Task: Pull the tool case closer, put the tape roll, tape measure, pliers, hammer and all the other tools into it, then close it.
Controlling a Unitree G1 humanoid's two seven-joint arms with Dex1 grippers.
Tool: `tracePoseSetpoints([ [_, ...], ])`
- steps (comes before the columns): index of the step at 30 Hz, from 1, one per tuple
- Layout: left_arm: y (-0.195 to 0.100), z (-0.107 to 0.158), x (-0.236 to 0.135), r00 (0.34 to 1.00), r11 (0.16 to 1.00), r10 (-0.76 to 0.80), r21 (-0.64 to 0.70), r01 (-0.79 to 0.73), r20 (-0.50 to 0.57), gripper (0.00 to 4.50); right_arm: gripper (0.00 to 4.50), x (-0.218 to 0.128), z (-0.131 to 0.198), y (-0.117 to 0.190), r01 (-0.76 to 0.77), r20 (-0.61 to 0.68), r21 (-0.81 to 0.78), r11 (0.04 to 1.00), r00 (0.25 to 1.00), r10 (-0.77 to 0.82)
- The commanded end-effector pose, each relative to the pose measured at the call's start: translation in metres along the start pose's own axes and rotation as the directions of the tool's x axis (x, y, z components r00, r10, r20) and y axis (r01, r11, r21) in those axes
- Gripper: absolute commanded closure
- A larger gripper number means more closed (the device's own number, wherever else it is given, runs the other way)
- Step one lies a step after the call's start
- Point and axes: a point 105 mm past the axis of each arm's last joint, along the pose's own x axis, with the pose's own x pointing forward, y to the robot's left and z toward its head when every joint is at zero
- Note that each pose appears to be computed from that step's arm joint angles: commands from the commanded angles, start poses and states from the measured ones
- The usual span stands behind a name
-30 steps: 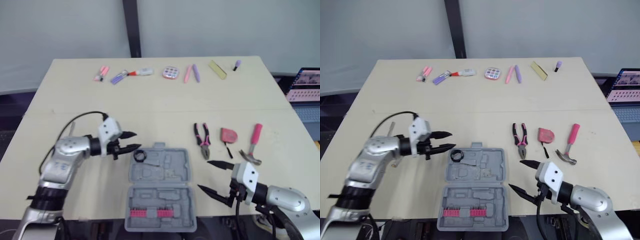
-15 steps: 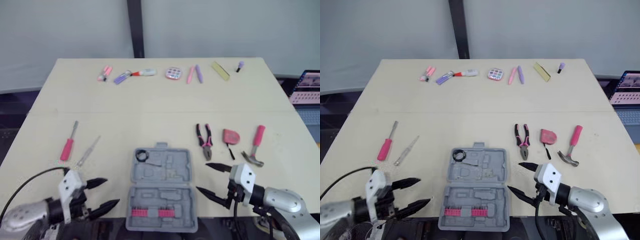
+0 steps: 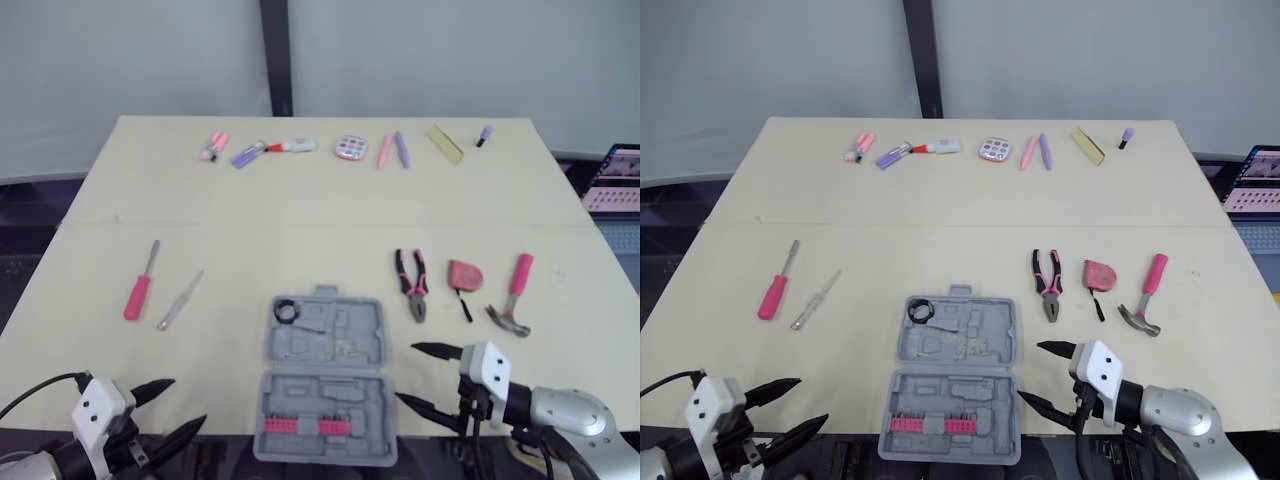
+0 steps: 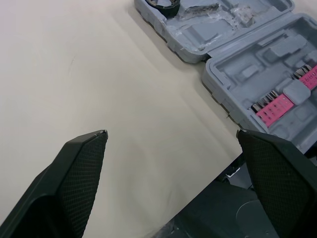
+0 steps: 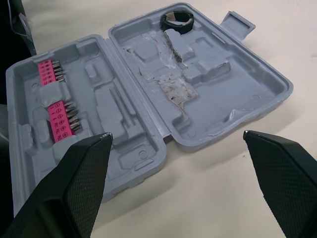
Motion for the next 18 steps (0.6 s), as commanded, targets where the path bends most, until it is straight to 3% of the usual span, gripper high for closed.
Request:
tracePoseSetpoints([
  [1, 0.001, 0.004, -0.001, 1.000, 1.000, 0.001, 0.017, -0.002, 0.020, 0.02, 0.00, -0.005, 0.006, 0.000, -0.002, 0.021, -0.018, 1.000, 1.000, 0.003],
  [12, 0.002, 0.008, 0.006, 0.998, 0.999, -0.014, 0.041, 0.011, 0.058, 0.02, 0.00, -0.007, 0.006, -0.002, 0.006, 0.015, -0.019, 1.000, 1.000, -0.005],
  [18, -0.019, 0.074, 0.032, 0.952, 0.977, -0.193, 0.138, 0.163, 0.237, 0.02, 0.00, -0.007, 0.012, -0.013, 0.066, 0.034, -0.013, 0.998, 0.997, -0.066],
])
